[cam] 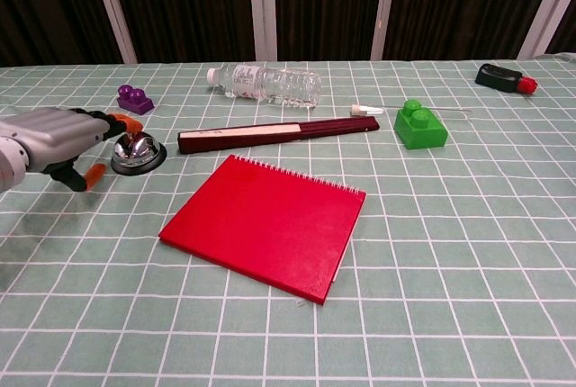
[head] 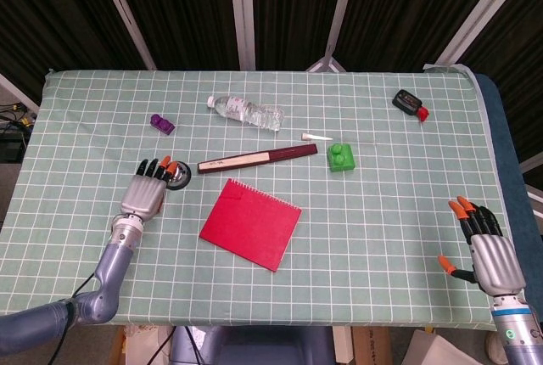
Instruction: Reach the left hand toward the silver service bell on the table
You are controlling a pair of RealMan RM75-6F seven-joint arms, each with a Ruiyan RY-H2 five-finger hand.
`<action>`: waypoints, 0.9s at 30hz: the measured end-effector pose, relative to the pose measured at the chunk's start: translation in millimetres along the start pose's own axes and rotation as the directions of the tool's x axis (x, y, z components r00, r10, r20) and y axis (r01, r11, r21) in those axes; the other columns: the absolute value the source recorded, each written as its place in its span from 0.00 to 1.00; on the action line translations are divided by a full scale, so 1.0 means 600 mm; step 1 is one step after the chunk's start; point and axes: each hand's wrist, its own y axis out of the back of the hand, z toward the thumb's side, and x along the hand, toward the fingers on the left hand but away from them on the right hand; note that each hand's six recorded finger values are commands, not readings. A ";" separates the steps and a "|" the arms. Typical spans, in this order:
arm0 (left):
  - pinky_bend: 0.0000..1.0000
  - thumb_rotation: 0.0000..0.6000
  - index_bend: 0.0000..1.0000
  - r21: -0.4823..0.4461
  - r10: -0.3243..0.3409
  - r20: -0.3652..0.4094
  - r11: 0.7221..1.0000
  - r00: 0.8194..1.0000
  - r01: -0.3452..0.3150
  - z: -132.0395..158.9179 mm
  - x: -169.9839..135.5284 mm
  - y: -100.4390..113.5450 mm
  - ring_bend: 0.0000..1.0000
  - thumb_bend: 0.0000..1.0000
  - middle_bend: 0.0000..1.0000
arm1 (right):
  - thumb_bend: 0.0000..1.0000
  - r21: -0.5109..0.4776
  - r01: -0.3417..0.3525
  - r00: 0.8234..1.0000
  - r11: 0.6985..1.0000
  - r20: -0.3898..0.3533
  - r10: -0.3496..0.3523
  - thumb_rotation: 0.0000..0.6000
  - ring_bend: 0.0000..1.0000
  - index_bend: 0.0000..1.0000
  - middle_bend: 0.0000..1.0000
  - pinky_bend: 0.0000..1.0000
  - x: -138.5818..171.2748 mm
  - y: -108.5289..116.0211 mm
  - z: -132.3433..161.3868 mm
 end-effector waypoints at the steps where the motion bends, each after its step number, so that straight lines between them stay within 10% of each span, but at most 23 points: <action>1: 0.00 1.00 0.00 0.005 -0.011 0.002 1.000 1.000 0.011 0.001 -0.002 -0.009 0.00 0.79 0.00 | 0.29 -0.001 0.000 1.000 1.000 0.000 0.000 1.00 0.00 0.00 0.00 0.00 0.000 0.000 0.000; 12: 0.00 1.00 0.00 -0.009 0.022 0.020 1.000 1.000 -0.022 0.015 -0.001 -0.007 0.00 0.77 0.00 | 0.29 -0.002 0.008 1.000 1.000 -0.005 -0.008 1.00 0.00 0.00 0.00 0.00 0.000 0.001 0.002; 27: 0.00 1.00 0.00 -0.107 0.252 0.028 0.963 0.967 -0.247 -0.003 -0.066 0.126 0.00 0.25 0.00 | 0.29 0.012 0.005 1.000 1.000 -0.001 -0.005 1.00 0.00 0.00 0.00 0.00 0.001 0.000 0.001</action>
